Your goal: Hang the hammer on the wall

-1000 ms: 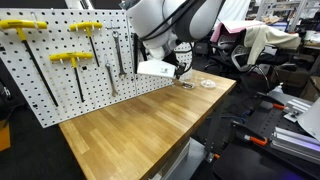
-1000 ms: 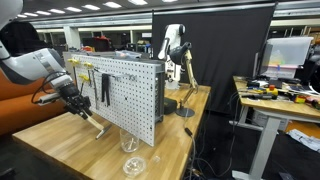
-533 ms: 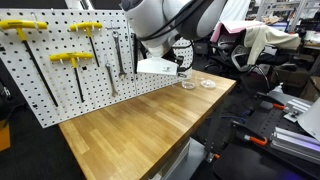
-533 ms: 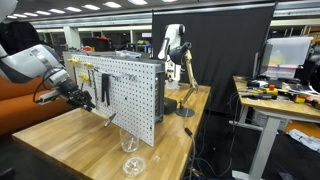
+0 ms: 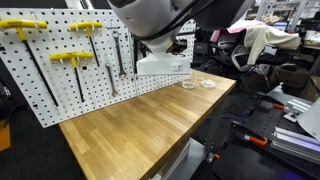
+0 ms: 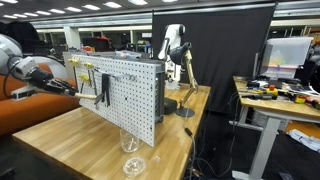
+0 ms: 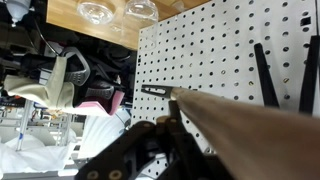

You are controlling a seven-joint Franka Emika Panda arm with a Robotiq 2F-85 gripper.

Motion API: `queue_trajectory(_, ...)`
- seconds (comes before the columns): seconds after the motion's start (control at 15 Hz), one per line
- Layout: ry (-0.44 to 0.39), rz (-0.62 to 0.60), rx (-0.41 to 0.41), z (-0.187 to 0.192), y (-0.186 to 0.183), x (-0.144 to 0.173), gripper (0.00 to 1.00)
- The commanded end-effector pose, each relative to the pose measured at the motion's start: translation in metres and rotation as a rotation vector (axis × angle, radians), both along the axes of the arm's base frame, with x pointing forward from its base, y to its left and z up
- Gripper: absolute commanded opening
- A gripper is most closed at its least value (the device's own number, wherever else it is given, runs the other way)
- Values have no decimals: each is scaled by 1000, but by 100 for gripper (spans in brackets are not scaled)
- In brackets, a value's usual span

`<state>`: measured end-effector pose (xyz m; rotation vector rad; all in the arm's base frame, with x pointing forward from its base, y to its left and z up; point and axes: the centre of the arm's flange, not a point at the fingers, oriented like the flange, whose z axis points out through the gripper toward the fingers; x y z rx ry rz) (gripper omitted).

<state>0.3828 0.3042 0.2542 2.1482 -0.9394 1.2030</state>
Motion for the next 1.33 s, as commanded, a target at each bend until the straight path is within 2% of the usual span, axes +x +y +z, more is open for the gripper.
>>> queue_trajectory(0.0, -5, -7, -17, 0, -1, -3, 8)
queue_trajectory(0.07, -3, -6, -18, -1, 0, -4, 30)
queue_trajectory(0.4, 2, -5, -17, -3, 0, -5, 30)
queue_trajectory(0.47, 2, -5, -17, -3, 0, -5, 8)
queue_trajectory(0.67, -69, 26, -62, 0, 3, -7, 8)
queue_trajectory(0.87, -182, 66, -123, 18, 16, -31, 8)
queue_trajectory(1.13, -227, 73, -162, 35, 32, -72, 8)
queue_trajectory(1.27, -266, 80, -194, 39, 31, -78, 8)
